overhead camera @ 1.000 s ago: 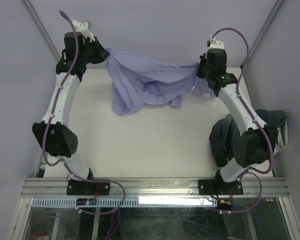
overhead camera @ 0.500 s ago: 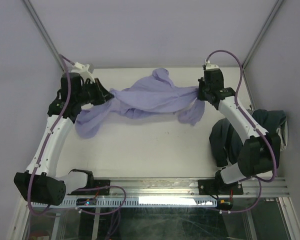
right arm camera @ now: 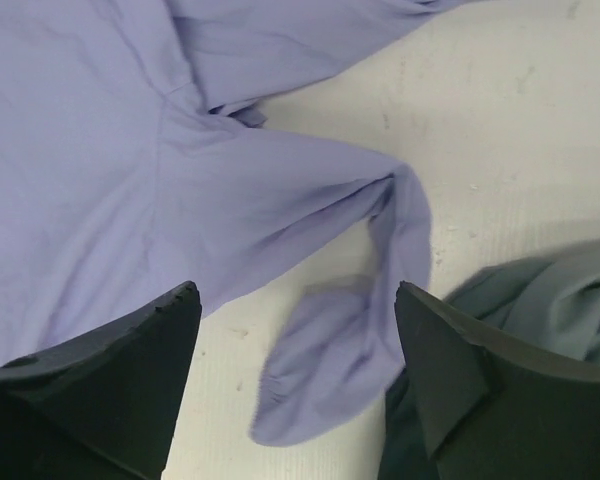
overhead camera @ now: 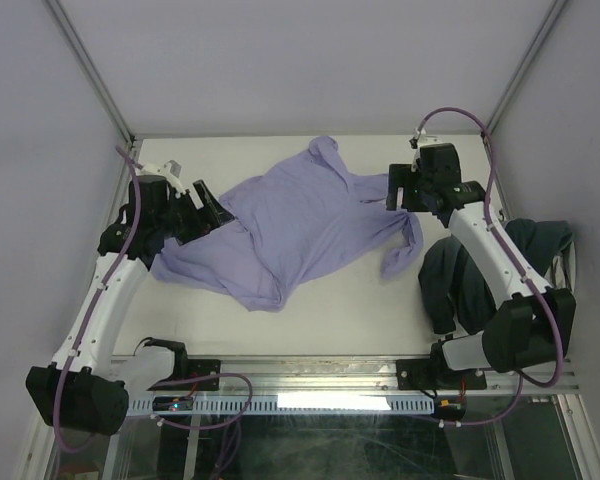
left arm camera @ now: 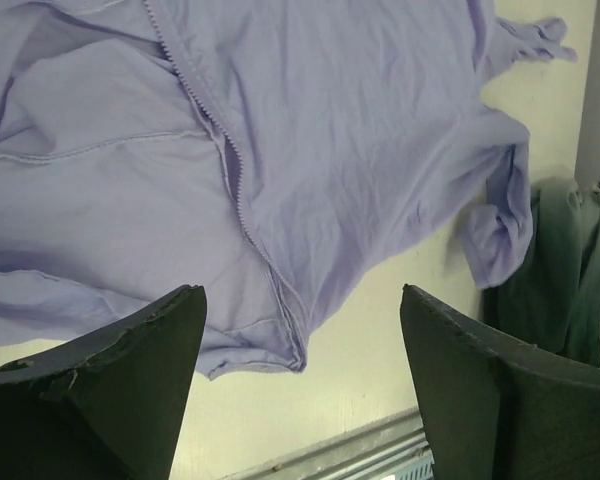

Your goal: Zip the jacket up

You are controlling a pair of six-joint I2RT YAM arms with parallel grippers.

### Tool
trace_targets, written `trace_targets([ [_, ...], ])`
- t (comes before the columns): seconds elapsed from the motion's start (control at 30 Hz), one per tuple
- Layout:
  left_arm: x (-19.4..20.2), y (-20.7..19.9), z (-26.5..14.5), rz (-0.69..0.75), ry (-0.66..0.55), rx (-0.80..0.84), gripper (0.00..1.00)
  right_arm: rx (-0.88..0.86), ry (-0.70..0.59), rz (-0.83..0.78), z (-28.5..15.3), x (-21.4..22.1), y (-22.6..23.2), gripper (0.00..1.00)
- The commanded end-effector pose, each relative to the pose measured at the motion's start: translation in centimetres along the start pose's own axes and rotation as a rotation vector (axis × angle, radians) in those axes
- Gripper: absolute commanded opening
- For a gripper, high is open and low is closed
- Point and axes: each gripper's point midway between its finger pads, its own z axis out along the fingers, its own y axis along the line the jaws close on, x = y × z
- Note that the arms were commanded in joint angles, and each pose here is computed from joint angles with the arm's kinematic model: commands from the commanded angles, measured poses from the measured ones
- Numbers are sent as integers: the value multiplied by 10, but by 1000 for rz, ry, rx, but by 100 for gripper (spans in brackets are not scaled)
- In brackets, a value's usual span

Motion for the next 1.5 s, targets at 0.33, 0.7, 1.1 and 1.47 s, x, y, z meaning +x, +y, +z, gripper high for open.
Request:
trace_targets([
  [0.33, 16, 87, 97, -303, -74, -270, 82, -212, 229, -69, 92, 17, 66, 83],
  [0.7, -9, 151, 177, -163, 9, -508, 81, -243, 469, -123, 80, 142, 100, 79],
  [1.1, -95, 110, 283, 94, 30, -369, 80, -702, 586, -371, -42, 209, 256, 76],
  [1.47, -151, 36, 178, 97, -229, -345, 88, -653, 352, -331, -23, 66, 214, 80],
])
